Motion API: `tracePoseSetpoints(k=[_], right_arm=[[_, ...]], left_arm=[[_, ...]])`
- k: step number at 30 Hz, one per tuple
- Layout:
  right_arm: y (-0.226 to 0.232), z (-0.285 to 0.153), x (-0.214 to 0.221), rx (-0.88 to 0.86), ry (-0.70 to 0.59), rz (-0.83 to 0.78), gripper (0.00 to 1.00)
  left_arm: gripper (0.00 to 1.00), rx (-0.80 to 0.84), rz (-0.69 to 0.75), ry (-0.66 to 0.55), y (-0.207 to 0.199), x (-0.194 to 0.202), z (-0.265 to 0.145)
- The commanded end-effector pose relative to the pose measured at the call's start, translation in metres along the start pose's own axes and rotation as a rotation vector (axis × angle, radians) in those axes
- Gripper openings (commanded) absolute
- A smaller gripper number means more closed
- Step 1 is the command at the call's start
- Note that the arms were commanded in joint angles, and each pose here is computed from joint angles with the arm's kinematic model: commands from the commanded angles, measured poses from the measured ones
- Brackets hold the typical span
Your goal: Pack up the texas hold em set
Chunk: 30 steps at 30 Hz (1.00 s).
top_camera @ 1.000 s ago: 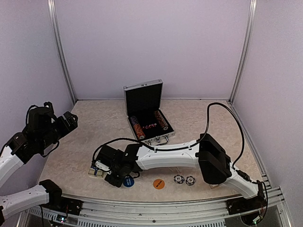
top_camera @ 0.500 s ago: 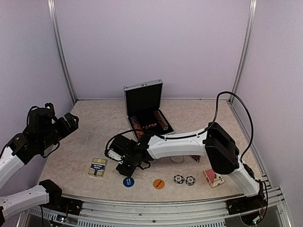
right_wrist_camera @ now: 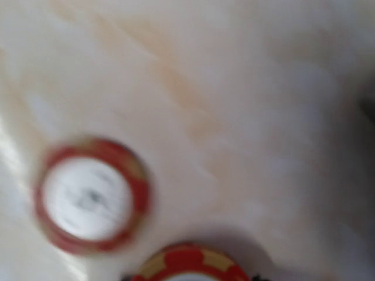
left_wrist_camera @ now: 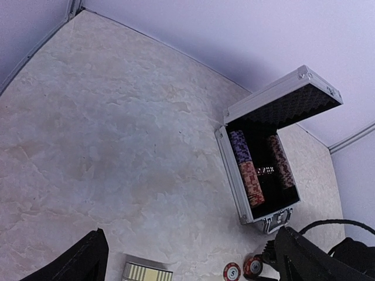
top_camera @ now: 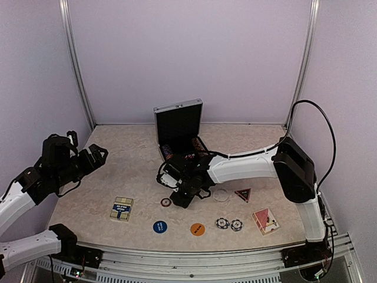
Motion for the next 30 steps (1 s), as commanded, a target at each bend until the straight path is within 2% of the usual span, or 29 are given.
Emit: tracePoseSetpoints(k=[1,8,19,30], right_arm=[[-0.037,-0.004,0.038,0.076,0.14,-0.063,0.41],[-0.052,-0.013,0.034,0.062,0.128,-0.066,0.41],[-0.052,-0.05,0.0,0.058,-0.027,-0.049,0.38],[-0.048,-0.104,-0.02,0.076,-0.224,-0.085,0.36]], left_arm=[[0.99,0.106,-0.013,0.048,-0.016,0.01,0.012],[0.99,0.14,0.0,0.048,-0.032,0.015,0.014],[0.99,0.209,0.064,0.116,-0.063,0.036,0.026],[0.99,0.392,0.12,0.304,-0.107,0.074,0.053]])
Point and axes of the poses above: each gripper's point midway between its finger pads, its own z axis out along the fingers, its own y axis along the line the jaws close on, x = y × z, the point moved 4 cm from there along -z, back along the fingers, and after that the axes turned 7 degrees about z, right-handed, at the moved point
